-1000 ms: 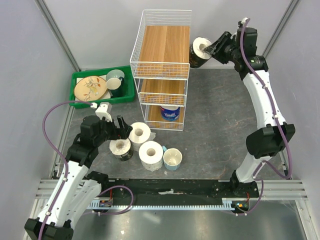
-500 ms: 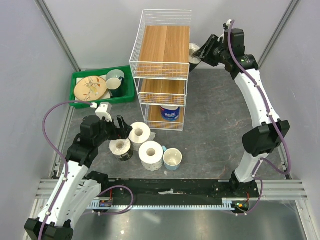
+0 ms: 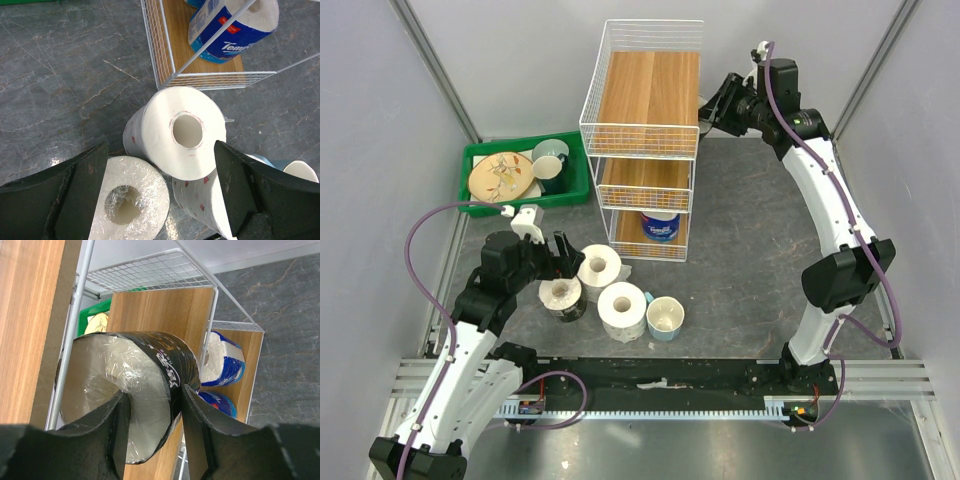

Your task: Place and organize the paper towels onto the shelf

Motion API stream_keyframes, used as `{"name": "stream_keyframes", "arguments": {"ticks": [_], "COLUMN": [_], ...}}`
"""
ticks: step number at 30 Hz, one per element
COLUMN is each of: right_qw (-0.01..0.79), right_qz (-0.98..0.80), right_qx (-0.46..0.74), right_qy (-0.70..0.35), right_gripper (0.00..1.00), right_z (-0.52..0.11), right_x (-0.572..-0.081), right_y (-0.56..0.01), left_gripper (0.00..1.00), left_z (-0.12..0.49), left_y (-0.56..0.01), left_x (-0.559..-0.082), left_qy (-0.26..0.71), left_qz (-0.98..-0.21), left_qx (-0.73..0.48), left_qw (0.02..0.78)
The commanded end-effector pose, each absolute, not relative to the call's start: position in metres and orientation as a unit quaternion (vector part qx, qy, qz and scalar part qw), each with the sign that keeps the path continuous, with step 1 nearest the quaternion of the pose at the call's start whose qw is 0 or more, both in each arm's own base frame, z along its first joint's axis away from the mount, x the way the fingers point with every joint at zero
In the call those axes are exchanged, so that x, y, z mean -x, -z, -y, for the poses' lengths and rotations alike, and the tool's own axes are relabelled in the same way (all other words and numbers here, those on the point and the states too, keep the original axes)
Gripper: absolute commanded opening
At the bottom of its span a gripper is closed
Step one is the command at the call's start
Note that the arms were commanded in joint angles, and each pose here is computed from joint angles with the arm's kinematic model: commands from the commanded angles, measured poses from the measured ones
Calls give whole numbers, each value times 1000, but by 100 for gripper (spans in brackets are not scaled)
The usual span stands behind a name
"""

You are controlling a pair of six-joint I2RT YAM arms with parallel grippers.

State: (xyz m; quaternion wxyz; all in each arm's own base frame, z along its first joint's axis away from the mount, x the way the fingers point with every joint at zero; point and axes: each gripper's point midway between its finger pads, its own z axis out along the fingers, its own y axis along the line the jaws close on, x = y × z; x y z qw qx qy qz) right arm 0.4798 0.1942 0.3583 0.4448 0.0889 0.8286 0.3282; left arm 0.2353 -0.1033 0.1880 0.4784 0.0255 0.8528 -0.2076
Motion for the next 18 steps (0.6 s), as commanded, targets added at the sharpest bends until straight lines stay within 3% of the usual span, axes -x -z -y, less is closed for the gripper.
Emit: {"name": "stream_keyframes", "arguments": {"ticks": [1,18], "right_qw": [482,472], "right_qz": [-798,-801], "right_qx": [-60,-48], "right_qy": [-357,-366], "right_gripper": [48,50], "right_z": [-205,-219], "right_x": [-477,-480], "right_y": [-399,-391], "left_gripper": [94,94], "left_z": [107,107], "left_y": [-197,-198], "left_x": [-239,-239], "left_qy": [215,215], "left_qz": [-841,-841], "left_qx": [-35,-35], "left_qw": [496,496]}}
